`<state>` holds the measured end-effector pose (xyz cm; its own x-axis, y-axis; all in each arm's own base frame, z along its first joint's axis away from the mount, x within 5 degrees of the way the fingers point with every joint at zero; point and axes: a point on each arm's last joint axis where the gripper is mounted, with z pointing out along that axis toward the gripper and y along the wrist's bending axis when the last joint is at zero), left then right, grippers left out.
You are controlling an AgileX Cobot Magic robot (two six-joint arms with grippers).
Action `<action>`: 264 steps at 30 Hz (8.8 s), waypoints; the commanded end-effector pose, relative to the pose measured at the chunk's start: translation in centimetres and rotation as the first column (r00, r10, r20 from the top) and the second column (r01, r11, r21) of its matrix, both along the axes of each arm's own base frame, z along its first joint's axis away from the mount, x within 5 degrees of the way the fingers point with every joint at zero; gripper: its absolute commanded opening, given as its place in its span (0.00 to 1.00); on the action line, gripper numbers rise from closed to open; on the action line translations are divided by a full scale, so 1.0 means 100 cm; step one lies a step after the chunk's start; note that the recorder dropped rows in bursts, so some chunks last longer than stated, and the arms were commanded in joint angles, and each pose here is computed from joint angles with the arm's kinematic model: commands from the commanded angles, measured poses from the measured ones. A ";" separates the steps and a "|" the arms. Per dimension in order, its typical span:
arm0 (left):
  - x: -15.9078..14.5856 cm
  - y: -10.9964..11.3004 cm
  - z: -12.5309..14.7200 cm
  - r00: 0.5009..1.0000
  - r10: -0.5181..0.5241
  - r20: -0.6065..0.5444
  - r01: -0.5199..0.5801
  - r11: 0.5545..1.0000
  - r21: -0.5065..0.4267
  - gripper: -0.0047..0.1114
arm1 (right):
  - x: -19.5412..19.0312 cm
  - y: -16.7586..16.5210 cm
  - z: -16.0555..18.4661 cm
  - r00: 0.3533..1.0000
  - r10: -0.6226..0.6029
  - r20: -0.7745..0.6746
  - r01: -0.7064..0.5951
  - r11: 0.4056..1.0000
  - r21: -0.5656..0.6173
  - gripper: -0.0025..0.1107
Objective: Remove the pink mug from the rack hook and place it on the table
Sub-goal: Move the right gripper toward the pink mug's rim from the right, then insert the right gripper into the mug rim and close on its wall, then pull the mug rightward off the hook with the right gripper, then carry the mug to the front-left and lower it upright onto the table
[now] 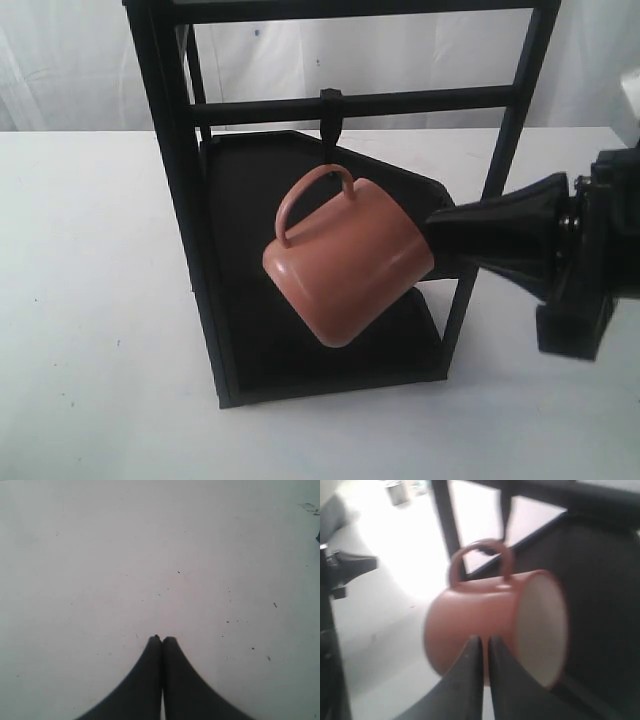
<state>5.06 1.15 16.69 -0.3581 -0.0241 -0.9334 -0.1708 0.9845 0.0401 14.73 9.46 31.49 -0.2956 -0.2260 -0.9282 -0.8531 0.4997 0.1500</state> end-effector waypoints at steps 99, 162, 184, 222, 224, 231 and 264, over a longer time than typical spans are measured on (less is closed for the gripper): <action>0.000 0.000 -0.001 1.000 -0.006 0.001 0.006 1.000 0.001 0.04 | 0.004 0.026 -0.015 0.969 0.241 -0.046 -0.240 0.970 0.031 0.02; 0.000 0.000 -0.001 1.000 -0.006 0.001 0.006 1.000 0.001 0.04 | -0.072 -0.019 0.057 0.994 -0.090 -0.067 0.079 0.985 -0.156 0.02; 0.000 0.000 -0.001 1.000 -0.006 0.001 0.006 1.000 0.001 0.04 | -0.026 0.010 0.074 0.898 -0.121 -0.424 0.019 0.971 -0.237 0.02; 0.000 0.000 -0.001 1.000 -0.006 0.001 0.006 1.000 0.001 0.04 | -0.008 0.247 -0.066 0.905 0.073 -0.419 -0.324 0.756 -0.569 0.02; 0.000 0.000 -0.001 1.000 -0.006 0.001 0.006 1.000 0.001 0.04 | -0.005 0.251 -0.065 0.916 0.071 -0.394 -0.294 0.787 -0.542 0.02; 0.000 0.000 -0.001 1.000 -0.006 0.001 0.006 1.000 0.001 0.04 | 0.012 0.255 -0.073 0.938 -0.063 -0.341 -0.140 0.831 -0.538 0.02; 0.000 0.000 -0.001 1.000 -0.006 0.001 0.006 1.000 0.001 0.04 | 0.019 0.266 -0.098 0.924 -0.094 -0.369 -0.125 0.841 -0.527 0.23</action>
